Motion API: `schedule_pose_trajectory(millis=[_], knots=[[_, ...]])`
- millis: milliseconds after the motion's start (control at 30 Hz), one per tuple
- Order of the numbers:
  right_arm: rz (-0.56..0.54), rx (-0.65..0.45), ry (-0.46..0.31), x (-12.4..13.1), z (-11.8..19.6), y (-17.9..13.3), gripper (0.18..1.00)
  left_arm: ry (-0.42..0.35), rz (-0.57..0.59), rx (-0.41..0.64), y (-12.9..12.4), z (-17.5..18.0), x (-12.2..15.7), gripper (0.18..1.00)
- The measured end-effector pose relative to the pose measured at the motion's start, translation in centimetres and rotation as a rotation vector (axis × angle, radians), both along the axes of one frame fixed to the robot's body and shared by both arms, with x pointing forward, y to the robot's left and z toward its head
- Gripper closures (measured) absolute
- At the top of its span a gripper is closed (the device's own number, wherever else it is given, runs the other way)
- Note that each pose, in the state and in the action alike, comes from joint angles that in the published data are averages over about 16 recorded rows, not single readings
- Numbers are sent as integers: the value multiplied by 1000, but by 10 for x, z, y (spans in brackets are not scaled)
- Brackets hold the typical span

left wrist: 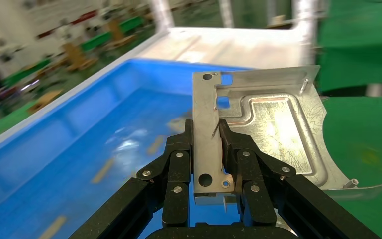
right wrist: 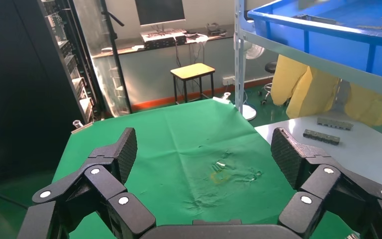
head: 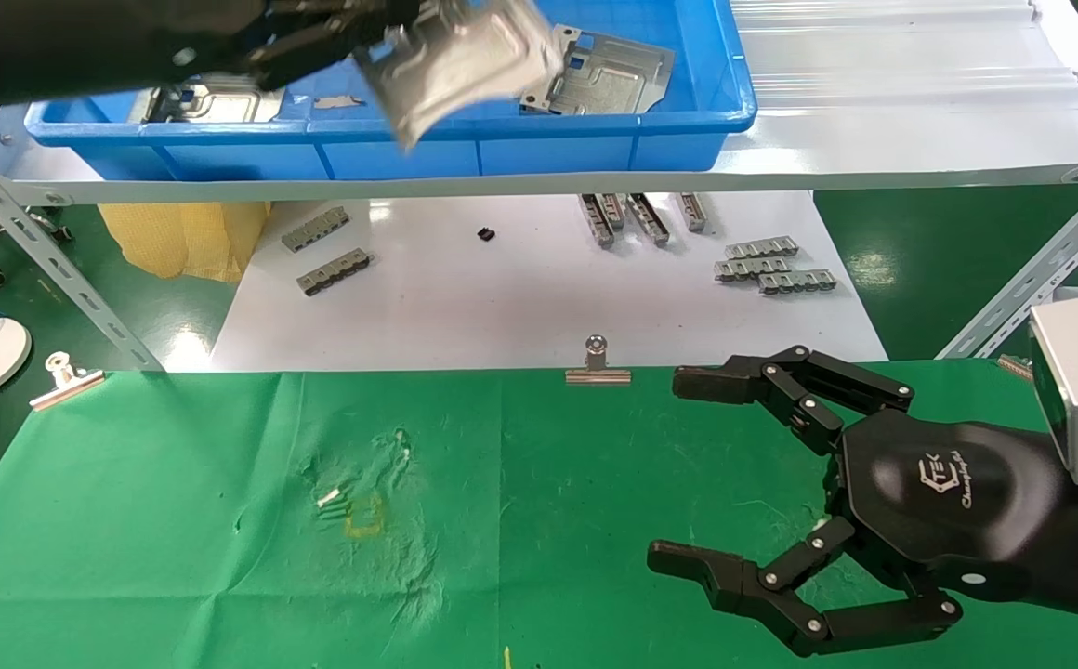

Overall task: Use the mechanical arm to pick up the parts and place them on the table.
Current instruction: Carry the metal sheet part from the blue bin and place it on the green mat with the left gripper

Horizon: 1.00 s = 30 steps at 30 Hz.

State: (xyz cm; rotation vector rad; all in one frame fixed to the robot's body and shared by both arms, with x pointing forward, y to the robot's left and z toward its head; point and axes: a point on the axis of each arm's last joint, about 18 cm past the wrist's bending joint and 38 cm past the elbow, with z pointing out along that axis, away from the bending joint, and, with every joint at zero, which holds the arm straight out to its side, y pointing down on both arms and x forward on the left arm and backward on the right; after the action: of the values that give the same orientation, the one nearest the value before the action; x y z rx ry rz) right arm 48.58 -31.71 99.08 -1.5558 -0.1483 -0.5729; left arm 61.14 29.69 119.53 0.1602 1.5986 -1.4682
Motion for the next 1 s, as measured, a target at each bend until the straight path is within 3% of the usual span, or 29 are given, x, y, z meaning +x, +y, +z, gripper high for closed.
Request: schedule_pose_trajectory(millis=[433,1000], knots=[[0,0,0,0,0,0,179,-32,-27,204,47,-97,-17,906],[0,0,0,0,0,0,179,90,17,549,56,-223,16,906]])
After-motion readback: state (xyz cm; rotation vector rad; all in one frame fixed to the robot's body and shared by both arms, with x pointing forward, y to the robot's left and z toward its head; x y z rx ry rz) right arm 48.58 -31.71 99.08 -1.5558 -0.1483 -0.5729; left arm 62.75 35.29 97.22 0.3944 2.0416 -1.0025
